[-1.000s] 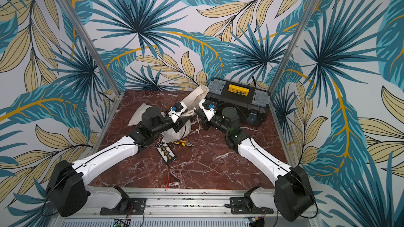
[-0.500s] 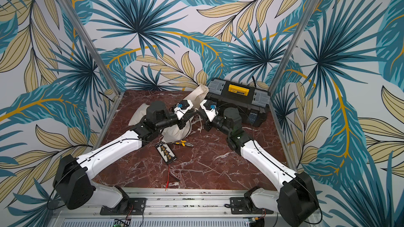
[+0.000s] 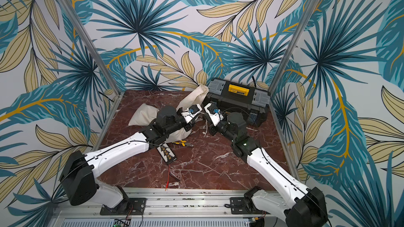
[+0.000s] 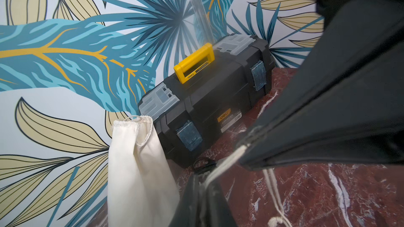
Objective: Close the soil bag
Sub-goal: Frap the soil bag at the center of the board, then place the soil bag at the corner of the board, then move the soil bag to the center of the board.
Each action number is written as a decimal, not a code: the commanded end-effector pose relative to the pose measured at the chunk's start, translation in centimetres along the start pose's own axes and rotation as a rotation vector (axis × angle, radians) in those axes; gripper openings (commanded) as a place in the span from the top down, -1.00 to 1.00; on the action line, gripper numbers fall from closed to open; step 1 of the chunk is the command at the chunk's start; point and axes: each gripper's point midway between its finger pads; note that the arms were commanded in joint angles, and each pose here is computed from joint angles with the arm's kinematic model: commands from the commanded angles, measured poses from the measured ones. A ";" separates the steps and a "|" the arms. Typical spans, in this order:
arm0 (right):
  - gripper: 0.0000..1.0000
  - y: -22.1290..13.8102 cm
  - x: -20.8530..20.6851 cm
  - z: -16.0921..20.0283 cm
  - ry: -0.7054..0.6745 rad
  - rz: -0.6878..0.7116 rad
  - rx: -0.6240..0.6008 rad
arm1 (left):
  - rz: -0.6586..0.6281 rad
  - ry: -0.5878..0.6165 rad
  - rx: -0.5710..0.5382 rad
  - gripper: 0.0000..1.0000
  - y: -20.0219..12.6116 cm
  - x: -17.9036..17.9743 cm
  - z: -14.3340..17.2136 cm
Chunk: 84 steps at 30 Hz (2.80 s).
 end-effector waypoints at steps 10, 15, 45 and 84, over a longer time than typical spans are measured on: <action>1.00 -8.7 -2.0 -9.2 -0.014 0.187 -0.360 | -0.478 -0.061 0.800 0.74 -4.1 6.9 20.4; 1.00 -10.9 -3.2 -9.6 -0.007 0.276 -0.390 | -0.533 -0.127 0.854 0.63 -5.8 8.3 22.2; 1.00 -12.7 -10.0 -8.4 0.028 0.678 -0.235 | -0.069 -0.351 0.193 -0.07 -2.9 2.1 11.4; -0.39 -5.6 -10.4 5.8 0.178 0.587 0.005 | -0.137 -0.277 0.106 1.00 6.4 8.4 8.6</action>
Point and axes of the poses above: each gripper's point midway between its finger pads, its own y axis out along the fingers, its own x axis along the line the jaws close on, z = x × y, and after that the axes turned 10 degrees about y, right-handed
